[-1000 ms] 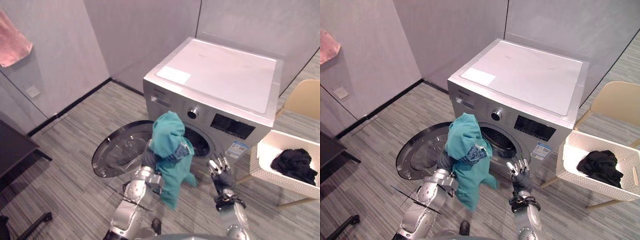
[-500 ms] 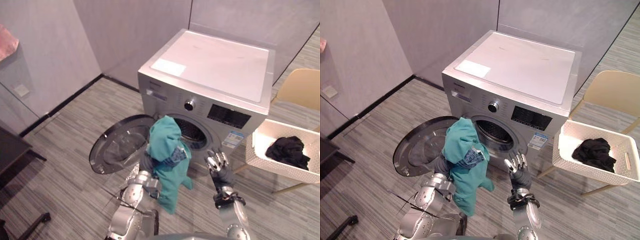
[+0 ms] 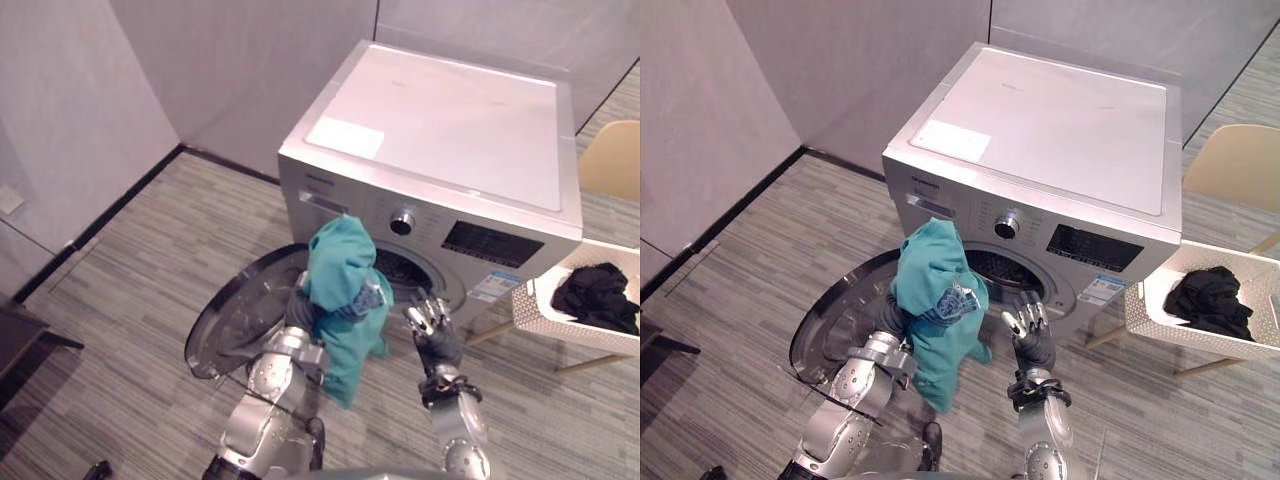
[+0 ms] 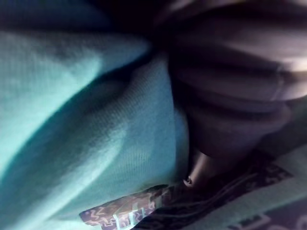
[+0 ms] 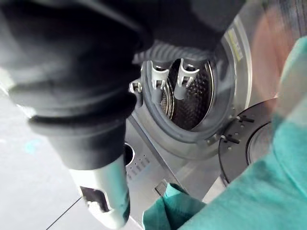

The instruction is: Pick up the laundry basket with both hands and put the clothes into the washing machine.

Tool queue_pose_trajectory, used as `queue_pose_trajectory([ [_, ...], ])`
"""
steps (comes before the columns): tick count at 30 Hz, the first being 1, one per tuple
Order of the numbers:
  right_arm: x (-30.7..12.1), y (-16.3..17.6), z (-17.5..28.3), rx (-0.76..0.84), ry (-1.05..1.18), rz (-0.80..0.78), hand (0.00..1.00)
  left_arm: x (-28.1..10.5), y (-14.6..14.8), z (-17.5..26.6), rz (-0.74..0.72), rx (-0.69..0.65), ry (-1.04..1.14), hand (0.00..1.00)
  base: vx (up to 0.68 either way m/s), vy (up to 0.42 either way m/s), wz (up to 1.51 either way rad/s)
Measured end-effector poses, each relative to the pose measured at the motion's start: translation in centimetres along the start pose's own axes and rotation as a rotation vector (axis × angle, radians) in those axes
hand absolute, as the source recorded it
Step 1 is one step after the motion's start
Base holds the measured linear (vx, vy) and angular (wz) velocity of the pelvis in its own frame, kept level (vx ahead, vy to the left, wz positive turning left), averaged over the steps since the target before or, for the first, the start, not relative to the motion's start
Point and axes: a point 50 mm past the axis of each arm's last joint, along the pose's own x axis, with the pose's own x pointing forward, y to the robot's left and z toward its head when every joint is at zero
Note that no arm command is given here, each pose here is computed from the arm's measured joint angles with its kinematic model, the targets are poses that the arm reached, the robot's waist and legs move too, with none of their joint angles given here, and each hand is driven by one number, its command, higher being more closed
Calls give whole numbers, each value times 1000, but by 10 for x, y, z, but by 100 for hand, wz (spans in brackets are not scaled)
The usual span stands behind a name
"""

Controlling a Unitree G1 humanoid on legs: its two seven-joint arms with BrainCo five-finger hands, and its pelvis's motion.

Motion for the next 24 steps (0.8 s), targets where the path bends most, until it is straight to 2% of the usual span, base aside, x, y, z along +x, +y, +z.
queue_pose_trajectory([
  [8, -10, -16, -7, -32, 40, -69, 0, 0, -7, -10, -24, -4, 41, 100, 35, 57, 5],
  [13, -9, -3, 0, -17, 5, -19, 0, 9, -1, -1, -2, 13, 6, 100, 37, -20, 6],
  [18, -11, -5, 2, -18, 1, -28, 0, 5, 8, -6, 50, 10, 24, 100, 17, -254, 6],
  [24, -16, -32, 20, -77, -42, -113, 0, 10, -10, -16, 35, -79, 50, 100, 104, -294, 24],
])
